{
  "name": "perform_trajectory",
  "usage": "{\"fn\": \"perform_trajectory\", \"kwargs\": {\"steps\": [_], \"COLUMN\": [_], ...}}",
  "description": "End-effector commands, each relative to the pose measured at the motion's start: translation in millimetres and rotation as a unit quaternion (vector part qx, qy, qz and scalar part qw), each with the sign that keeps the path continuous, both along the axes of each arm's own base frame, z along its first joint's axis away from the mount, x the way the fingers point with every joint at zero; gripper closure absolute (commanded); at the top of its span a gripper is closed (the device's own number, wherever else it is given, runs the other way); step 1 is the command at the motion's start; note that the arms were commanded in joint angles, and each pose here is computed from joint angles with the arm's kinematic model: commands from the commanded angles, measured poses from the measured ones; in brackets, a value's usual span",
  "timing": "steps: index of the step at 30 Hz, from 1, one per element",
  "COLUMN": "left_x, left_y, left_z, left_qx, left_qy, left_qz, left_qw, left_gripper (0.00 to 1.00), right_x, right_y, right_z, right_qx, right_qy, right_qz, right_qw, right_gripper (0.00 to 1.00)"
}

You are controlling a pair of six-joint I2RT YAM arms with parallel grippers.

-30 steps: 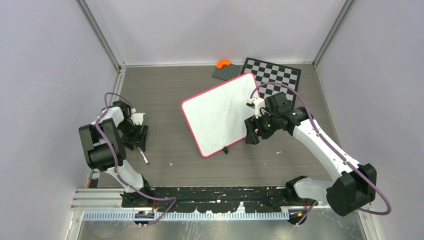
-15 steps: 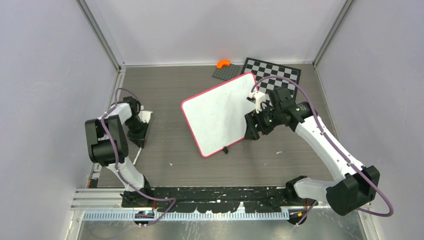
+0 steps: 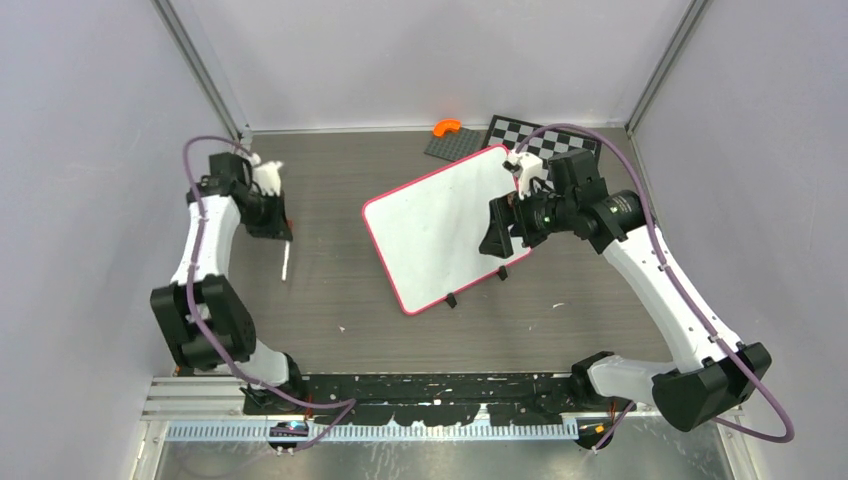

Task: Write a sentence on the whiteboard
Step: Open the whiteboard marker at the center of the board.

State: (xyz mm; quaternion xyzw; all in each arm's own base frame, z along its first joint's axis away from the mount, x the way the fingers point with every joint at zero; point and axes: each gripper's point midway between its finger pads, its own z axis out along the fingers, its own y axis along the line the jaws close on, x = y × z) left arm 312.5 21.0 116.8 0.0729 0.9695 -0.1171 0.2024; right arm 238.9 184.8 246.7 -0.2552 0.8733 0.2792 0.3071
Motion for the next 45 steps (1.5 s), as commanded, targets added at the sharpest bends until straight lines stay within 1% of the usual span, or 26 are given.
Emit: {"fn": "perform_trajectory", "kwargs": {"steps": [1, 3, 5, 6, 8, 9, 12, 16, 20, 24, 27, 30, 34, 36, 38, 39, 41, 43, 44, 45], "left_x": [15.0, 15.1, 15.4, 15.0, 9.3, 7.3, 2.0, -3.4, -2.0, -0.1, 0.4, -3.0, -4.2, -5.8, -7.7, -8.2, -8.7, -9.7, -11.7, -14.8], "left_y": [-14.3, -24.7, -39.5, -47.6, -68.9, -78.0, -101.2, -135.7, -162.4, -173.0, -176.6, -177.5, -177.4, -177.6, -177.5, -177.4, -177.5, -177.8, -179.1, -180.7], "left_z": [94.6, 130.8, 167.3, 184.5, 220.8, 235.7, 270.0, 304.0, 311.4, 313.8, 310.8, 313.8, 316.7, 319.3, 319.8, 318.6, 314.6, 309.2, 307.5, 304.7], "left_qx": [-0.066, -0.094, -0.134, -0.157, -0.223, -0.248, -0.300, -0.352, -0.424, -0.499, -0.524, -0.544, -0.559, -0.563, -0.568, -0.569, -0.571, -0.569, -0.565, -0.557], "left_qy": [-0.118, -0.157, -0.200, -0.221, -0.256, -0.270, -0.301, -0.330, -0.310, -0.290, -0.278, -0.282, -0.279, -0.280, -0.279, -0.277, -0.273, -0.270, -0.269, -0.263], "left_qz": [0.026, 0.022, 0.019, 0.015, 0.008, 0.000, -0.012, -0.041, -0.043, -0.023, -0.013, -0.012, -0.006, -0.006, -0.004, -0.002, 0.001, 0.001, -0.008, -0.020], "left_qw": [0.990, 0.983, 0.970, 0.962, 0.941, 0.930, 0.905, 0.875, 0.850, 0.816, 0.805, 0.791, 0.781, 0.777, 0.774, 0.774, 0.774, 0.777, 0.780, 0.788], "left_gripper": [1.00, 1.00, 1.00, 1.00, 1.00, 1.00, 1.00, 1.00, 1.00, 1.00, 1.00, 1.00, 1.00, 1.00, 1.00, 1.00, 1.00, 1.00, 0.97, 0.85], "right_x": [0.0, 4.9, 0.7, -0.6, 7.8, 7.5, 15.0, 37.0, 39.7, 36.4, 34.7, 33.3, 30.4, 29.7, 28.8, 28.3, 25.7, 23.0, 21.8, 19.7], "right_y": [23.8, 31.7, 43.8, 49.9, 60.5, 67.0, 86.1, 115.8, 150.8, 176.9, 191.6, 206.5, 225.9, 230.8, 233.1, 233.0, 232.2, 227.9, 225.1, 220.3], "right_z": [52.3, 64.1, 77.7, 85.0, 98.4, 106.8, 125.6, 138.1, 150.8, 154.2, 150.1, 145.9, 142.8, 143.7, 146.9, 147.5, 148.5, 146.9, 144.0, 141.5], "right_qx": [0.088, 0.111, 0.139, 0.152, 0.179, 0.197, 0.231, 0.274, 0.322, 0.327, 0.325, 0.325, 0.326, 0.329, 0.336, 0.337, 0.337, 0.332, 0.325, 0.318], "right_qy": [-0.020, -0.020, -0.024, -0.032, -0.033, -0.036, -0.039, -0.022, 0.007, 0.017, 0.026, 0.034, 0.046, 0.049, 0.053, 0.052, 0.052, 0.046, 0.043, 0.041], "right_qz": [0.010, 0.012, 0.056, 0.078, 0.070, 0.085, 0.079, 0.061, 0.078, 0.099, 0.107, 0.113, 0.126, 0.130, 0.135, 0.137, 0.141, 0.145, 0.146, 0.147], "right_qw": [0.996, 0.994, 0.988, 0.985, 0.981, 0.976, 0.969, 0.959, 0.944, 0.940, 0.939, 0.938, 0.936, 0.934, 0.931, 0.930, 0.929, 0.931, 0.933, 0.936], "right_gripper": [0.01, 0.01, 0.01, 0.01, 0.01, 0.01, 0.01, 0.04, 0.09, 0.12, 0.14, 0.17, 0.21, 0.27, 0.38, 0.45, 0.66, 0.82, 0.90, 0.98]}}
